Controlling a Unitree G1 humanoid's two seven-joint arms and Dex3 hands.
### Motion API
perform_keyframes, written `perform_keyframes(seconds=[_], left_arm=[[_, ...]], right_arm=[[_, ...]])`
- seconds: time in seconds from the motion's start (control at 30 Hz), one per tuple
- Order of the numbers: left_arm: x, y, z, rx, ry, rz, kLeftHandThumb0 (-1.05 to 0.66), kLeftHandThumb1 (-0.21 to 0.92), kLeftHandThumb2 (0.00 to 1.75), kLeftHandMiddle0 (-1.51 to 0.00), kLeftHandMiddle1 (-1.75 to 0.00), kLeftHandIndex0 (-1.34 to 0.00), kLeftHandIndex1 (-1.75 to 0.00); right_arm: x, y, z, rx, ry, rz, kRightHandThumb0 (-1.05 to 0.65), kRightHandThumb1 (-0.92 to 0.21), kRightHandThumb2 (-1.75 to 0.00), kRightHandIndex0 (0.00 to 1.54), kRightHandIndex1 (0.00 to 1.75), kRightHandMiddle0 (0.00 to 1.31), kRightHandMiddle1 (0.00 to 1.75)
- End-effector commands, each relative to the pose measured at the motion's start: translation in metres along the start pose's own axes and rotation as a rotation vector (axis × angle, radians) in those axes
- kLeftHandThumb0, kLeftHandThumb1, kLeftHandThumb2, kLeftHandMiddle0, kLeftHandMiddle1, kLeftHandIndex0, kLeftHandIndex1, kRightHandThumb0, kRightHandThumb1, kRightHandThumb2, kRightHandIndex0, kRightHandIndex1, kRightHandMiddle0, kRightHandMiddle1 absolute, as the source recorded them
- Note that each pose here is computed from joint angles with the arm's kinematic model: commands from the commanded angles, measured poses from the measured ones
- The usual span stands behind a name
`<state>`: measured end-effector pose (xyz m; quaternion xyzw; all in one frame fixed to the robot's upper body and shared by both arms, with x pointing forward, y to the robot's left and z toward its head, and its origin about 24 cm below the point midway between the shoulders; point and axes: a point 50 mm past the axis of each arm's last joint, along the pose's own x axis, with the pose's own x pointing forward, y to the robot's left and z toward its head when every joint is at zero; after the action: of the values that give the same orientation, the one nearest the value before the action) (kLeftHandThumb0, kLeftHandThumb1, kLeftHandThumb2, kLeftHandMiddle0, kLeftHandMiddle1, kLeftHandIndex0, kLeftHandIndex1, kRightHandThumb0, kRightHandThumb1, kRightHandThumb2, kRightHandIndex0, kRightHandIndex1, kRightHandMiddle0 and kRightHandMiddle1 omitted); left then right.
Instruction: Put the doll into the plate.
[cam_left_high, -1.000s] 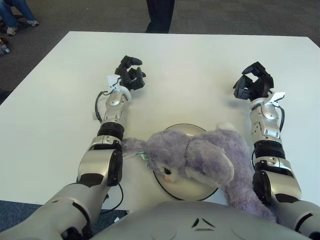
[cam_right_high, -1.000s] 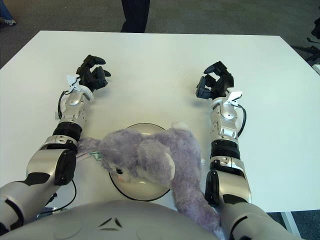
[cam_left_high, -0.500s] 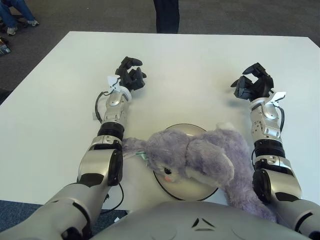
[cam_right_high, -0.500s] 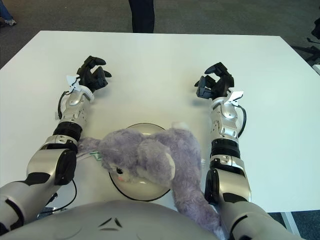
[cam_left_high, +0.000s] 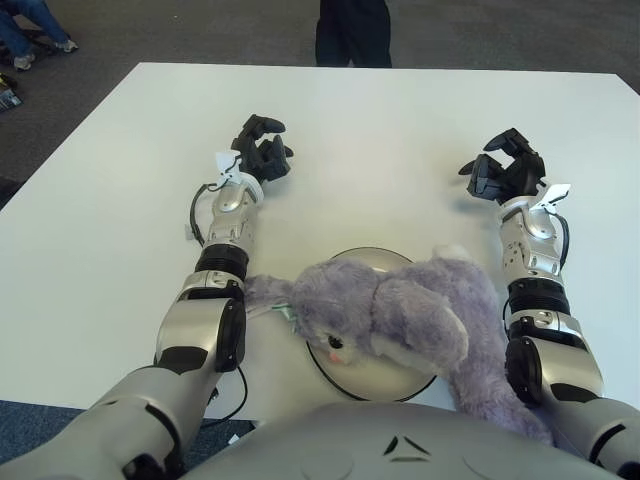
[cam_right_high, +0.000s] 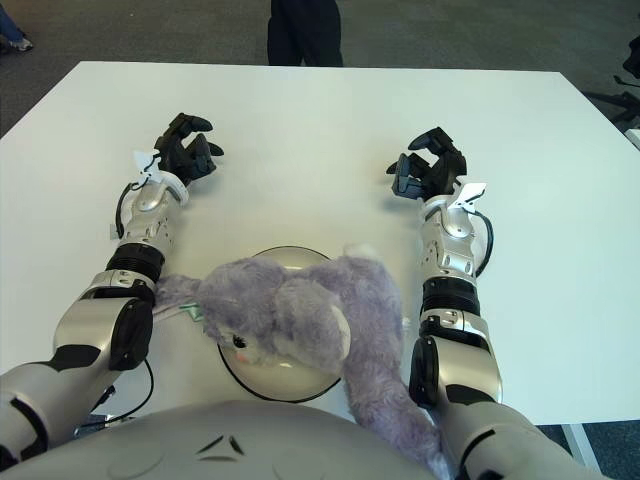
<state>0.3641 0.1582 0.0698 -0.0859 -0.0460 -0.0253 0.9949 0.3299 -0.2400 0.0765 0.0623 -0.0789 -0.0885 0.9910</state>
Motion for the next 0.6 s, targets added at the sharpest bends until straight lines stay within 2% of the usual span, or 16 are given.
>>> perform_keyframes(seconds=[0.0, 0.27, 0.57], left_arm=[[0.0036, -0.0033, 0.0052, -0.008, -0.013, -0.016, 0.00, 0.34, 1.30, -0.48, -1.75, -0.47, -1.75], [0.0035, -0.0033, 0.0054, -0.003, -0.014, -0.015, -0.01, 0.35, 1.30, -0.48, -1.75, -0.47, -1.75], [0.0036, -0.0032, 0.0052, -0.005, -0.012, -0.015, 0.00, 0.35, 1.29, -0.48, -1.75, -0.46, -1.75]], right_arm=[[0.0048, -0.0016, 0.0051, 0.019, -0.008, -0.005, 0.00, -0.09, -1.46, 0.92, 1.37, 0.59, 1.75], [0.0050, -0.0017, 0.0055, 0.017, -0.008, -0.005, 0.00, -0.07, -1.49, 0.92, 1.41, 0.59, 1.75], [0.0049, -0.0018, 0.0056, 0.011, -0.012, -0.012, 0.00, -0.08, -1.47, 0.93, 1.37, 0.59, 1.75]])
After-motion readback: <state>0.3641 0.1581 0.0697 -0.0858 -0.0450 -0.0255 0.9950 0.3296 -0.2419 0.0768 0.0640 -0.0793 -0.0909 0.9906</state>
